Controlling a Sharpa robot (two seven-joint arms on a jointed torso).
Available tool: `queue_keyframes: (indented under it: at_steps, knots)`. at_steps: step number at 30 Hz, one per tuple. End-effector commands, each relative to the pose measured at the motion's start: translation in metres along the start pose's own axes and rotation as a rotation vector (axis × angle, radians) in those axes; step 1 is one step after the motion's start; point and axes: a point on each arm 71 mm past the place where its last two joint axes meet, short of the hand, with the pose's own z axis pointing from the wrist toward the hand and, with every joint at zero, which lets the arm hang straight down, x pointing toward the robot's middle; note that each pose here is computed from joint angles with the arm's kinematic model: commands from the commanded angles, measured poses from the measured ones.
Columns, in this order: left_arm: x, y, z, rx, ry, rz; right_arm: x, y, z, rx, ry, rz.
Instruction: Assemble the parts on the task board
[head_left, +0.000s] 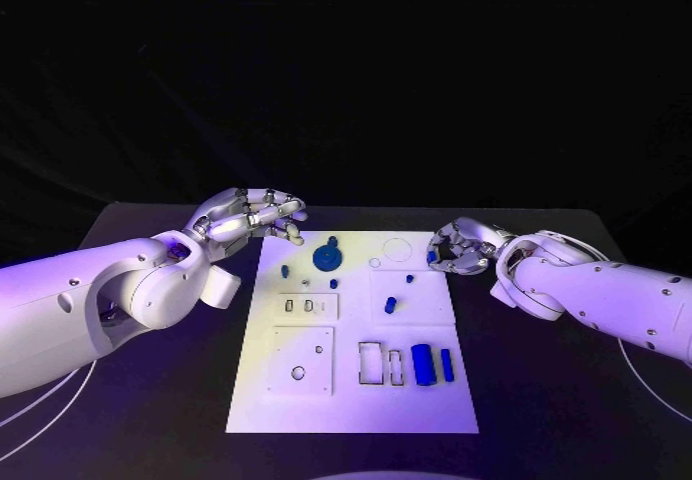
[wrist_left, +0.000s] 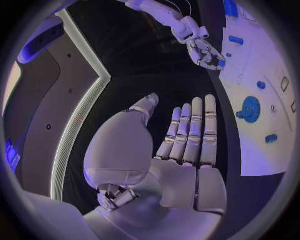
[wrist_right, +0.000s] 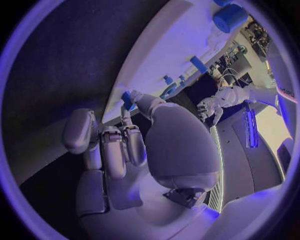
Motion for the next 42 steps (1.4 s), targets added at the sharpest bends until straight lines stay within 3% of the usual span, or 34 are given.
queue_keyframes:
  at_steps: [1,18,25,33,42]
  knots:
    - [0.0025,-0.0009,0.0003,0.005,0.021,-0.005,0.001,0.000,0.000,0.001,0.004,-0.010]
    - [0.0020,-0.0004,0.0000,-0.001,0.022,-0.005,-0.007,0.003,-0.001,-0.025,-0.117,-0.004]
    - [0.0007,-0.0001,-0.0003,-0.004,0.019,-0.005,-0.004,0.016,-0.006,-0.005,-0.107,0.020]
    - [-0.0020,0.0009,0.0011,-0.005,0.010,-0.004,0.006,0.061,-0.006,-0.004,-0.056,0.052]
    - [-0.0091,0.0031,0.0019,-0.020,-0.040,-0.038,0.032,0.126,0.001,-0.056,-0.010,0.018]
